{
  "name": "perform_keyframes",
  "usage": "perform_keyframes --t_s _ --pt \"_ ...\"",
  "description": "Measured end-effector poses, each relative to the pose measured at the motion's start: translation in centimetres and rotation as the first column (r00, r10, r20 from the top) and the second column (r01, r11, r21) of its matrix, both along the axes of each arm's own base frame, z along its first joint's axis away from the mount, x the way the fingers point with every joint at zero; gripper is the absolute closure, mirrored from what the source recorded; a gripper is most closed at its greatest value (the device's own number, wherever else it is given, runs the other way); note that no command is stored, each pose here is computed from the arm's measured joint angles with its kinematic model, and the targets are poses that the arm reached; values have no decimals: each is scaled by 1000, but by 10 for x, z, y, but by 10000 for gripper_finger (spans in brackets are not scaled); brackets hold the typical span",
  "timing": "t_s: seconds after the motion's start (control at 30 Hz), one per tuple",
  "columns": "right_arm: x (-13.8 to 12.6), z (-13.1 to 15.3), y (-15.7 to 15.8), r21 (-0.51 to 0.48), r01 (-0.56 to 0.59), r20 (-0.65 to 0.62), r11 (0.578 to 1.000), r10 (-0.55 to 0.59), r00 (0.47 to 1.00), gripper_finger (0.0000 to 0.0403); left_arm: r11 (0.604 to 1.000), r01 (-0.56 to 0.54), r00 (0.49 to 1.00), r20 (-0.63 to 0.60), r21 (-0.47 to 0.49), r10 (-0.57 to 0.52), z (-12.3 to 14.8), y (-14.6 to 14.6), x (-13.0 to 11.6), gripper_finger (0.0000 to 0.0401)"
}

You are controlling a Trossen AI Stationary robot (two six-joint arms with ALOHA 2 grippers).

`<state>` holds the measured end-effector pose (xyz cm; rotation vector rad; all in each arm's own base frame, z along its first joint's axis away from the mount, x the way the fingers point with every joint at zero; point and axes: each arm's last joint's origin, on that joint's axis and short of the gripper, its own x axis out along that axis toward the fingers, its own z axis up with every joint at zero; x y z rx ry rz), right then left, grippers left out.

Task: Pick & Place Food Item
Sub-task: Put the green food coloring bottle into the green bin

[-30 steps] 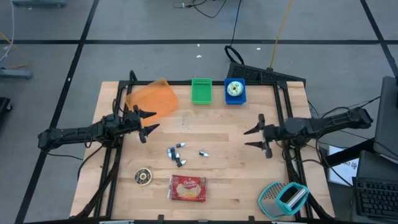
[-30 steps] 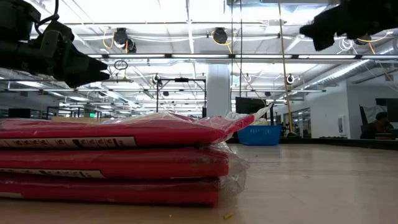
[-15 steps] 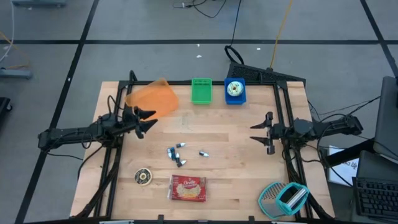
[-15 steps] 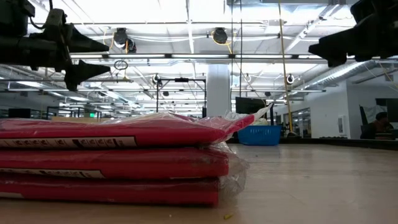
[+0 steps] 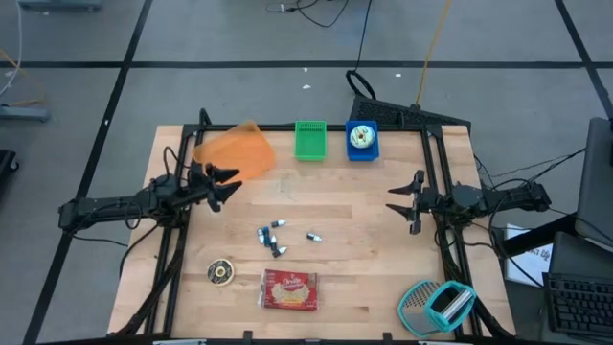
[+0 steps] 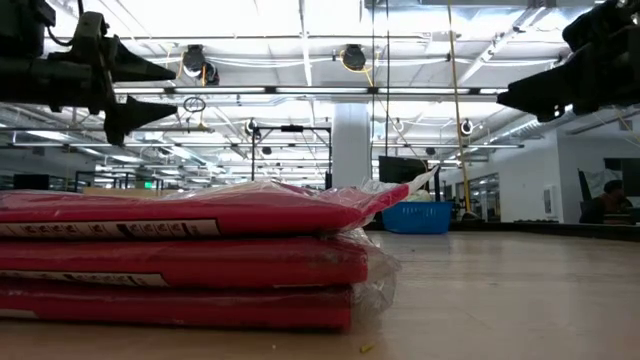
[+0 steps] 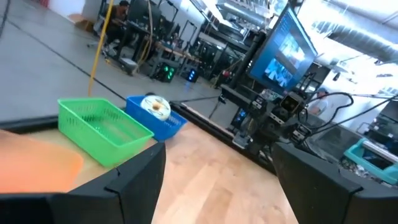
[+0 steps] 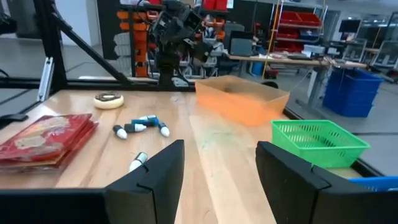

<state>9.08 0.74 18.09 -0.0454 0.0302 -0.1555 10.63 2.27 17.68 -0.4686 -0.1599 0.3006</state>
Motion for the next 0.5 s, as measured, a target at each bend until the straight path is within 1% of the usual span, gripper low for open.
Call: perform_keyframes --t_s 0.1,0.2,0.27,0.4,0.5 --pt "0 0 0 -5 -4 -2 1000 4 1000 216 999 20 999 -27 -39 -21 -4 -1 0 105" --pt "0 -1 0 6 -6 -5 1000 6 1000 216 992 108 993 -39 -71 -111 -6 -3 2 105" --pt "0 0 0 10 -7 -2 1000 7 1000 216 981 158 985 -46 -114 -164 -7 -4 4 105" --pt "0 0 0 -2 -8 -5 1000 8 1000 216 961 183 967 -138 -206 -214 -2 -10 10 105" --pt "0 0 0 -1 -8 -6 1000 8 1000 216 949 207 930 -253 -239 -266 8 -18 22 105"
